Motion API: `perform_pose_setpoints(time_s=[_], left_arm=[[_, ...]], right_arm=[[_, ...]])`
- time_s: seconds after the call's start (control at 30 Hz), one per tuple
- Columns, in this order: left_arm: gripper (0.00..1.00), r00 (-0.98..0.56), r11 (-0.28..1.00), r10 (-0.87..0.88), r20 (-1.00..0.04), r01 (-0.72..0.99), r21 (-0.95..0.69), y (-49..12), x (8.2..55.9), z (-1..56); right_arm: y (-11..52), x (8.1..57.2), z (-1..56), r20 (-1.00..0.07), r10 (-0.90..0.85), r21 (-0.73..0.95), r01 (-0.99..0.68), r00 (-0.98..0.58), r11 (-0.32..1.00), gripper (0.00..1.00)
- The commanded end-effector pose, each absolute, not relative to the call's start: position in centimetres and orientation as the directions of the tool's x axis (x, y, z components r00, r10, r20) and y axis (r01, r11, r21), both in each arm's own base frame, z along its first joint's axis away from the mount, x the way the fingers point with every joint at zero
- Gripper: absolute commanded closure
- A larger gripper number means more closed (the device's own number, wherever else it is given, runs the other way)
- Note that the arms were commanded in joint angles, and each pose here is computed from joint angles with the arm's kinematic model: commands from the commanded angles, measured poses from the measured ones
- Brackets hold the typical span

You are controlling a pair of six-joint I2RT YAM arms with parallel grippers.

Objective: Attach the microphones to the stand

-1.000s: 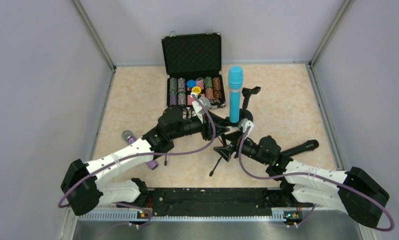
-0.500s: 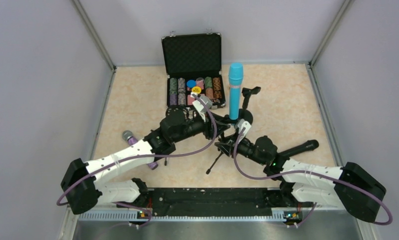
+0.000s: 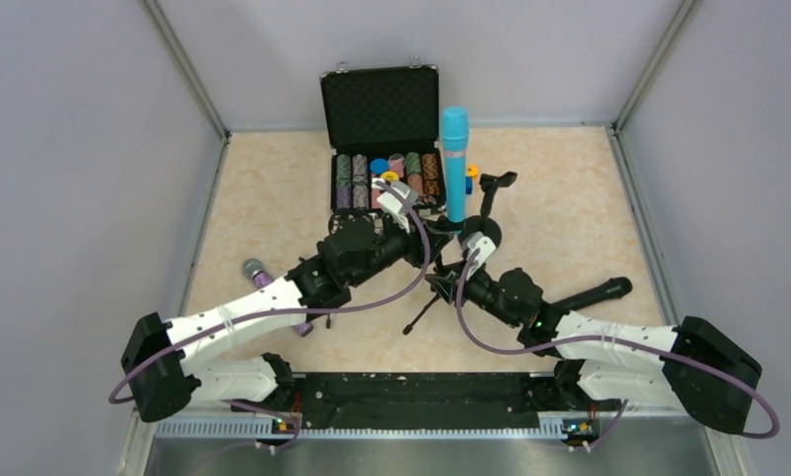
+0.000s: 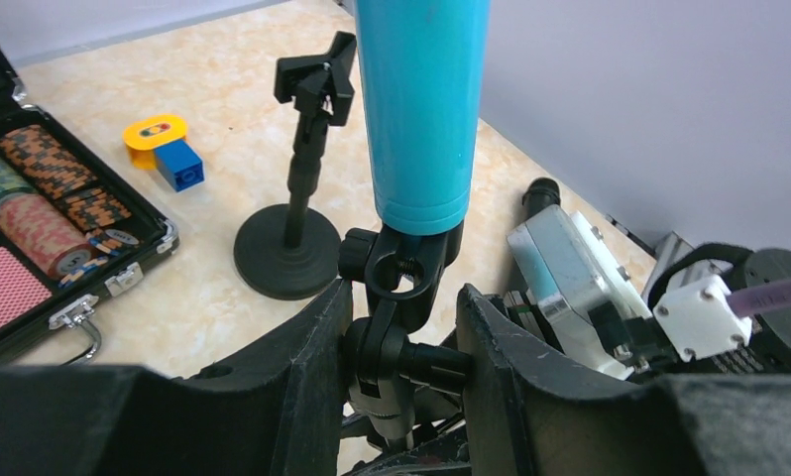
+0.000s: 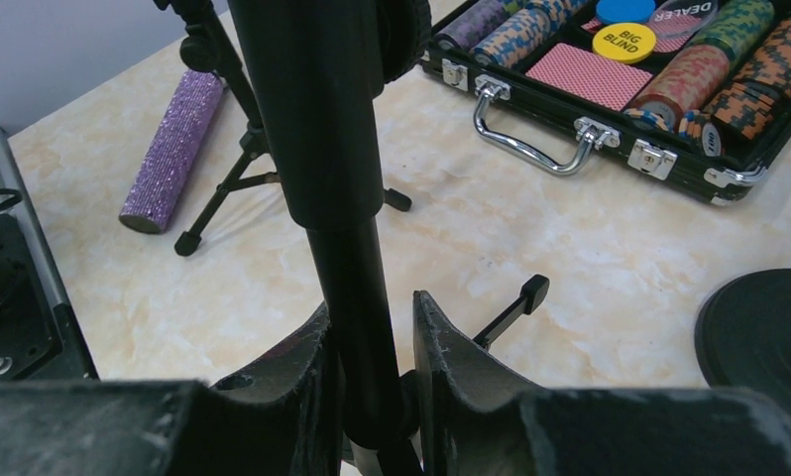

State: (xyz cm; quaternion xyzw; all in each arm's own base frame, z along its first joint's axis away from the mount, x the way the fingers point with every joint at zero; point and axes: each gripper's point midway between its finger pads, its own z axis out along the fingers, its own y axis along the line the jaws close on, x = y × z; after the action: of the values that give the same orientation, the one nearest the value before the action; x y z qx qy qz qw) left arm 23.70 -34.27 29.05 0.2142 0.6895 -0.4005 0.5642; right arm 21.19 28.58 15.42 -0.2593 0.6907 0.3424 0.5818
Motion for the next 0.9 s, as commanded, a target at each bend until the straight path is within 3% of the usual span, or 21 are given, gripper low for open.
perform_pose_setpoints(time_s=[0.0,0.27,0.47,0.63,0.87], left_arm=[[1.00,-0.073,0.605,-0.458,-0.886,0.704,-0.371,-31.9,25.2,40.6],[1.00,-0.058,0.678,-0.500,-0.864,0.594,-0.432,-29.9,26.5,41.1],[1.00,-0.007,0.656,-0.469,-0.883,0.666,-0.354,-29.9,25.3,41.6],[1.00,0.041,0.559,-0.380,-0.924,0.806,-0.194,-31.5,22.5,42.0],[1.00,0.093,0.272,-0.240,-0.966,0.962,0.025,-33.8,16.6,41.3]], right_arm=[[27.9,22.3,15.2,-0.976,0.043,0.181,-0.686,-0.213,0.705,1.00],[26.5,23.8,14.1,-0.963,0.071,0.212,-0.569,-0.260,0.794,1.00],[26.6,23.5,13.2,-0.955,0.075,0.234,-0.571,-0.288,0.787,1.00],[27.4,22.1,13.0,-0.953,0.073,0.253,-0.641,-0.293,0.725,1.00],[27.8,20.4,12.9,-0.952,0.061,0.269,-0.724,-0.300,0.635,1.00]])
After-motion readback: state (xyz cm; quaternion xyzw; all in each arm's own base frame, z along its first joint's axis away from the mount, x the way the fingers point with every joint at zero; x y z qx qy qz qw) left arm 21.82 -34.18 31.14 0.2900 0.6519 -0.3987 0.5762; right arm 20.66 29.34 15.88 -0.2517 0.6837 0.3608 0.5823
